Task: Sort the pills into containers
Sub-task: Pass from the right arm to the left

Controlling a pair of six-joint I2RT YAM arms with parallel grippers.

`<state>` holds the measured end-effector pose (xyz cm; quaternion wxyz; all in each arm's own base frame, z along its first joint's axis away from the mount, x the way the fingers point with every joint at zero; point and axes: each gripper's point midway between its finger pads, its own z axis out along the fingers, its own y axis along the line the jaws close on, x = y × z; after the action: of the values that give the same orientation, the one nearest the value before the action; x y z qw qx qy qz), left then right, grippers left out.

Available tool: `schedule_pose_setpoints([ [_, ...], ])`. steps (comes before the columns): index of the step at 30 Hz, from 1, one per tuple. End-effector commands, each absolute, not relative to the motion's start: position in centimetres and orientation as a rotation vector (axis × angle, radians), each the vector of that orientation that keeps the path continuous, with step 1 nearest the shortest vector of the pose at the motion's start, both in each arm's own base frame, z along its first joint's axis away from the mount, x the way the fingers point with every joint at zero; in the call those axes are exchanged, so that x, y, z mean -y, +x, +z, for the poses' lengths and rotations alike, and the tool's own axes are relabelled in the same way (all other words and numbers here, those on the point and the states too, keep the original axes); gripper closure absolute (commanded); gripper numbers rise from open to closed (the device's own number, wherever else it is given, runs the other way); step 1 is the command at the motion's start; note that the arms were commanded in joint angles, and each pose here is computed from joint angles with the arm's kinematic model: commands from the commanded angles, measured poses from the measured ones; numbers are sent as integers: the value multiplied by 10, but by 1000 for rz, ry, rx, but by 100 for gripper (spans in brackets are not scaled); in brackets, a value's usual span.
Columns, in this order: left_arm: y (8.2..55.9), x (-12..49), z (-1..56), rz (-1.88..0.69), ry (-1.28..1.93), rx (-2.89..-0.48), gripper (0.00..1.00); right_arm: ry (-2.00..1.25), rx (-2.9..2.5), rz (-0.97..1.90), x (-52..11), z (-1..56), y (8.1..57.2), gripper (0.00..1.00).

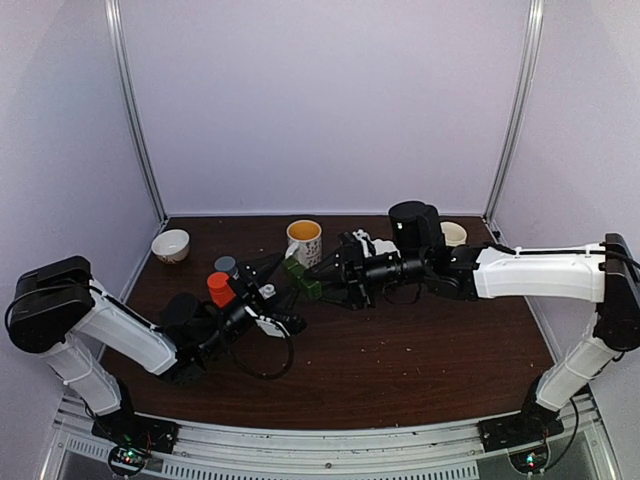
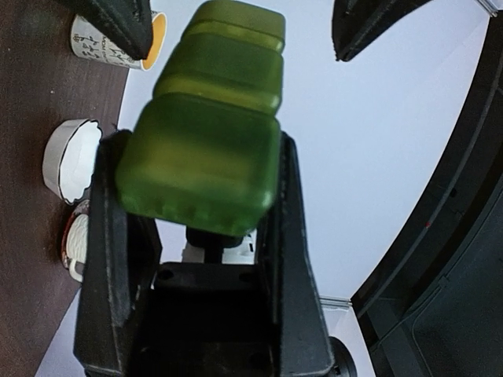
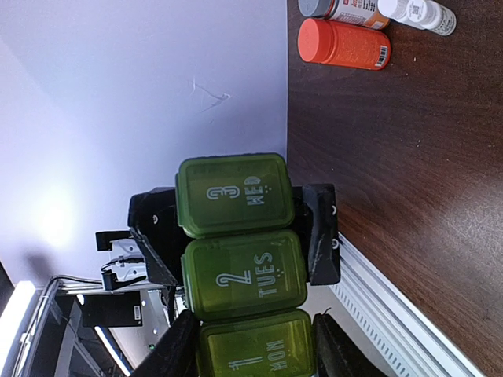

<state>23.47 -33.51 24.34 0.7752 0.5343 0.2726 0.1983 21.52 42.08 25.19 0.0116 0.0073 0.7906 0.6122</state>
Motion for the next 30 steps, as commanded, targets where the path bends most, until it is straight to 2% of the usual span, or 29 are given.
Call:
schedule_pose_setpoints([
  [1,230,338,262,417,1089,-548,27,-2,-2439,1926,-425,258,219,53],
  [5,231,342,255,429,1109,-548,45,4,-2440,1929,-427,257,220,52],
  [9,232,344,251,437,1119,-552,52,6,-2445,1939,-429,255,221,50],
  [14,234,346,249,439,1122,-556,52,6,-2452,1938,-430,253,221,49],
  [17,235,347,249,434,1120,-561,41,5,-2461,1937,-430,251,220,48],
  [21,236,348,246,435,1126,-565,40,9,-2463,1935,-429,251,221,49],
  [26,235,350,246,435,1131,-557,44,1,-2463,1945,-431,252,220,49],
  [30,235,351,246,433,1133,-554,56,0,-2464,1949,-430,252,219,50],
])
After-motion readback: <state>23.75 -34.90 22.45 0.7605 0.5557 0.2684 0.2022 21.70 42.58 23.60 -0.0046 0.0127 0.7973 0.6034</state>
